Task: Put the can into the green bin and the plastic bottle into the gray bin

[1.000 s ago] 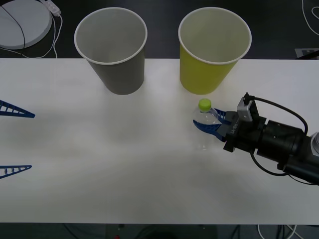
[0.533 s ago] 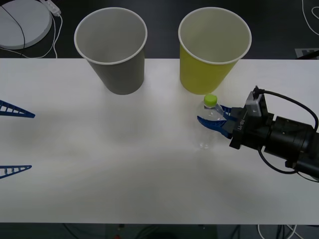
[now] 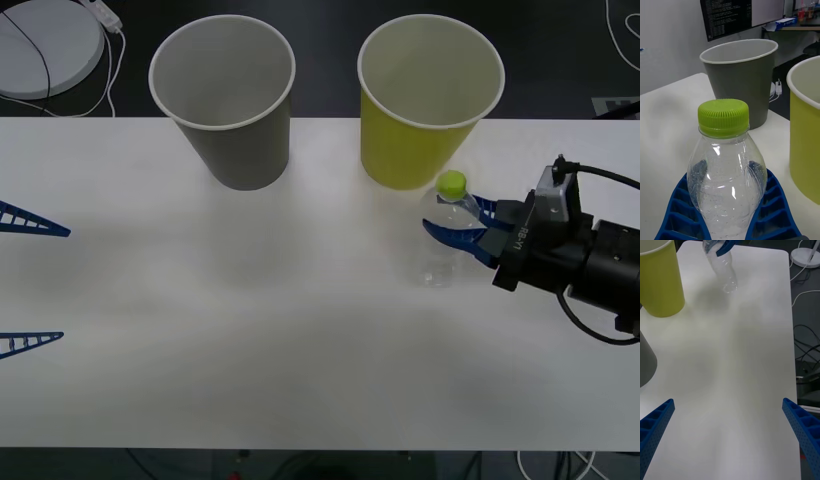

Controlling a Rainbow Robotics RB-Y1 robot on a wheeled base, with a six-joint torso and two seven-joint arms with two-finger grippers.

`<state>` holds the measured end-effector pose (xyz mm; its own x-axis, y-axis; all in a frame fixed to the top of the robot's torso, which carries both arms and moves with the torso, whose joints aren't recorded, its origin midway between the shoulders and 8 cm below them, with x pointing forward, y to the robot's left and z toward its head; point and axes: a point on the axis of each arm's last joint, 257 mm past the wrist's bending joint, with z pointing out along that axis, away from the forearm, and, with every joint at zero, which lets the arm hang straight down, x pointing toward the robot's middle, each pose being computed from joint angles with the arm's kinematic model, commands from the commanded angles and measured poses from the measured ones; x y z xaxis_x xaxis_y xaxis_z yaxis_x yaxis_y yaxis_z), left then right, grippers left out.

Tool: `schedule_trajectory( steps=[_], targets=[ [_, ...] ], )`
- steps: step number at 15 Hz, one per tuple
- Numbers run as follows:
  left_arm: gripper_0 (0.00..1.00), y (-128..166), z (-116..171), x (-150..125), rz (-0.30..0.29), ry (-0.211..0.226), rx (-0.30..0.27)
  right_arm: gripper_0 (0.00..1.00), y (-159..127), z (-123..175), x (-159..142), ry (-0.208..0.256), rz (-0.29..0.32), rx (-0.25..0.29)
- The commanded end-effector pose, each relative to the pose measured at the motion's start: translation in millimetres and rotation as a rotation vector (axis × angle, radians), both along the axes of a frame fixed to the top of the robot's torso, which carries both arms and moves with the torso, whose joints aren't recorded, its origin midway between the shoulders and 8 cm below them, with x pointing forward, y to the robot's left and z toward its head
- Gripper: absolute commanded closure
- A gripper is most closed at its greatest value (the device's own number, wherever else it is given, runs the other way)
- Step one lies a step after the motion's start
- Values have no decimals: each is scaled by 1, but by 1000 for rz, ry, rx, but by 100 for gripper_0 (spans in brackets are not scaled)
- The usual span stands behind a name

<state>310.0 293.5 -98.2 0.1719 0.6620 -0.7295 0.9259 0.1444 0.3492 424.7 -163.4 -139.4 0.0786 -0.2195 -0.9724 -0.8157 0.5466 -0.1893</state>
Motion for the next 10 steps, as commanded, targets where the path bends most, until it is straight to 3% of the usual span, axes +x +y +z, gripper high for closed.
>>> schedule_trajectory(
  steps=[1, 5, 10],
  targets=[
    [0, 0, 0, 0, 0, 0, 0, 100, -5, 9, -9, 12, -2, 19],
    [0, 0, 0, 0, 0, 0, 0, 100, -16, 23, -26, 14, -16, 21],
    [0, 0, 0, 0, 0, 0, 0, 100, -23, 41, -46, 80, -19, 33]
  ],
)
